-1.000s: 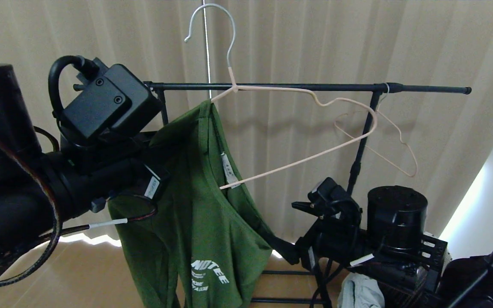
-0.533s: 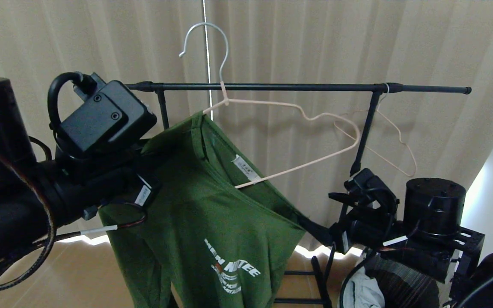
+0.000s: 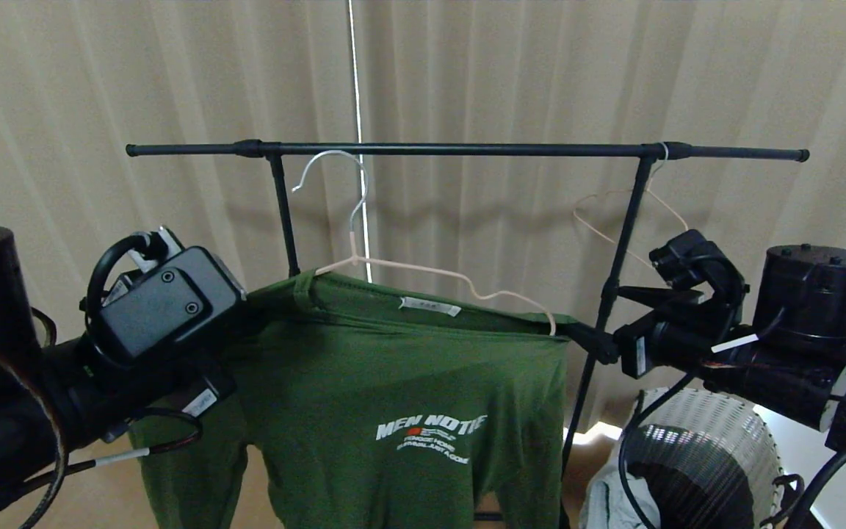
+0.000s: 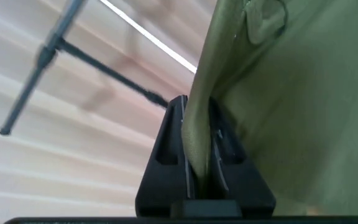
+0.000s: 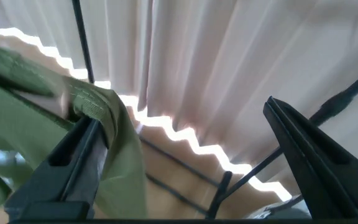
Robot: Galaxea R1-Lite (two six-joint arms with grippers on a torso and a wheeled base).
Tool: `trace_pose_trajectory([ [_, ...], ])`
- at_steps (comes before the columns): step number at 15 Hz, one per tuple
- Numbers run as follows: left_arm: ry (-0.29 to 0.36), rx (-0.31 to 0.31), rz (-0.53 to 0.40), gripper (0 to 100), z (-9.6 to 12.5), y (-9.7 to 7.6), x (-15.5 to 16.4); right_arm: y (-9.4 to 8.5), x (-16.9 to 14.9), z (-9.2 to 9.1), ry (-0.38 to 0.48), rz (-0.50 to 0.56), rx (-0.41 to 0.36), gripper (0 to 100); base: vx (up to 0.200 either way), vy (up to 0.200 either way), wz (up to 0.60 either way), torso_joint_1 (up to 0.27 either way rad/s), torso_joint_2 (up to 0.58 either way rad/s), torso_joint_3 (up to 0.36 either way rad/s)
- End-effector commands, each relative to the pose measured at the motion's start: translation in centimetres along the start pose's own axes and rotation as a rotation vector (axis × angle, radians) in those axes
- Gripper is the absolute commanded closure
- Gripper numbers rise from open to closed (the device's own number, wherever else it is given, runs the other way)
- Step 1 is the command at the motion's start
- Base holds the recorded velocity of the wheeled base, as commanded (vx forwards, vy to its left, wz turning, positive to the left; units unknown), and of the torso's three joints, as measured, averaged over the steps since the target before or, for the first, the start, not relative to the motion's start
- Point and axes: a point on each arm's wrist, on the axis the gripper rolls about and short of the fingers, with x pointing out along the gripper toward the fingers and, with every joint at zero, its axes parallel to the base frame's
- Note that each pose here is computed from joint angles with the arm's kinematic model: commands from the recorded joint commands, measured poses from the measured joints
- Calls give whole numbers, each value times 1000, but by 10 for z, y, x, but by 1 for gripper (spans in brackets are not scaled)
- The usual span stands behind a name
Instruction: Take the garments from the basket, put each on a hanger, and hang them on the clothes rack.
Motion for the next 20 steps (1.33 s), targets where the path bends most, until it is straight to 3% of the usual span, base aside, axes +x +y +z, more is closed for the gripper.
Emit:
trace_pose_trajectory([
  [1, 35, 12, -12, 100, -9, -6, -1, -1, -8, 15, -45, -3, -4, 0, 0, 0, 0, 0, 0, 0],
  [4, 88, 13, 8, 100, -16, -8, 0, 6, -12, 29, -52, 23, -12, 0, 0, 0, 0, 0, 0, 0],
  [7, 122, 19, 4, 100, -22, -12, 0, 29, -21, 33, -47, 108, -33, 0, 0, 0, 0, 0, 0, 0],
  [10, 207, 4, 73, 100, -22, -12, 9, 54, -29, 38, -60, 204, -58, 0, 0, 0, 0, 0, 0, 0],
  [12, 201, -37, 84, 100, -21, -12, 14, 71, -34, 43, -87, 267, -76, 0, 0, 0, 0, 0, 0, 0],
  [15, 188, -39, 88, 100, -21, -14, 17, 76, -30, 55, -124, 283, -78, 0, 0, 0, 0, 0, 0, 0],
  [20, 201, -52, 128, 100, -19, -12, 17, 81, -26, 45, -93, 301, -157, 0, 0, 0, 0, 0, 0, 0],
])
